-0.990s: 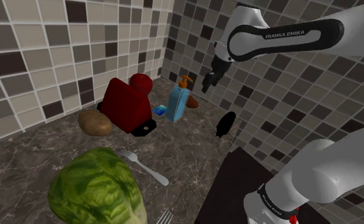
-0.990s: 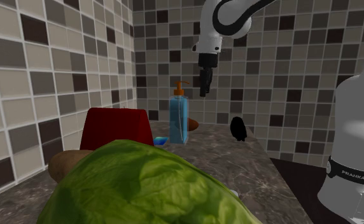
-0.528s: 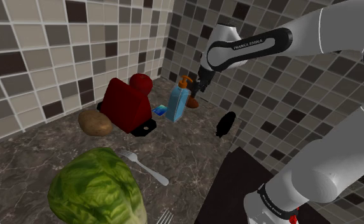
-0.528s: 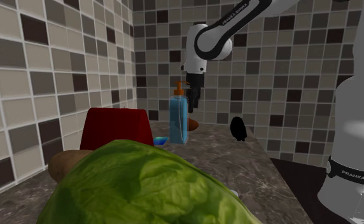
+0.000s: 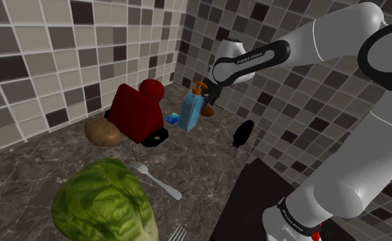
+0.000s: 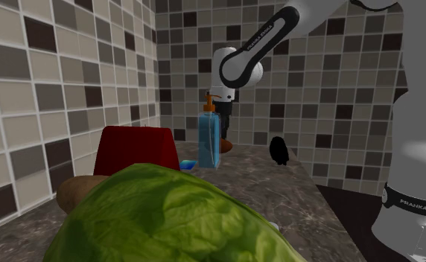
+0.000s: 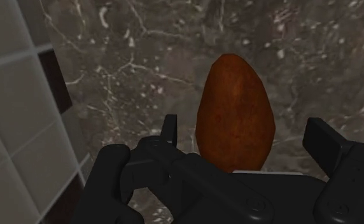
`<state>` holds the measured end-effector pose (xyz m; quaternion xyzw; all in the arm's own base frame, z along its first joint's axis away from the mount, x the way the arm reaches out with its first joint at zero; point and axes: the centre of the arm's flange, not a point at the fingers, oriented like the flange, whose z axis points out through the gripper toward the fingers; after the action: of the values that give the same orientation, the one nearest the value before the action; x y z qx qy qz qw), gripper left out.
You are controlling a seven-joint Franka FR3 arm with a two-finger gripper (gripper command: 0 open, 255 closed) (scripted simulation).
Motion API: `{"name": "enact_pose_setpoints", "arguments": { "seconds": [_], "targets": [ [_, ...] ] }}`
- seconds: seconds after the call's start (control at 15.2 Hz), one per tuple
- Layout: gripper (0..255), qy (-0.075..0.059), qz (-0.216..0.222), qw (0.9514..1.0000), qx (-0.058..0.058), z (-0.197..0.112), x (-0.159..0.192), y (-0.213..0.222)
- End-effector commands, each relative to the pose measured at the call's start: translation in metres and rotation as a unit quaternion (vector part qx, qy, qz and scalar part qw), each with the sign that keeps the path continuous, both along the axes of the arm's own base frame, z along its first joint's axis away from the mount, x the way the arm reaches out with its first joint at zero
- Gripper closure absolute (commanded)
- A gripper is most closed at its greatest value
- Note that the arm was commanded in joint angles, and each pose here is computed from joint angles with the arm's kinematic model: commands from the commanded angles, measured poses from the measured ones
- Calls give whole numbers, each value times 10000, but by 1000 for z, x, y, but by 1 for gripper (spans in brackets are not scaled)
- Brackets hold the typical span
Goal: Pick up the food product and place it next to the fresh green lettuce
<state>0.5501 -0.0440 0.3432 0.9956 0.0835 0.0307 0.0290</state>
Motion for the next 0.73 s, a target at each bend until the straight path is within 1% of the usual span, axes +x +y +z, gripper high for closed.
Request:
{"name": "enact_pose_setpoints", "arguments": {
  "seconds": [0.0,0.07,0.59,0.66],
  "targets": [
    [0,-2,0,10000,0,-10,0,-1],
    [0,-2,0,10000,0,-19,1,-1],
    [0,-2,0,10000,0,-18,1,-1],
    [255,-2,0,10000,0,-18,1,-1]
  ]
}}
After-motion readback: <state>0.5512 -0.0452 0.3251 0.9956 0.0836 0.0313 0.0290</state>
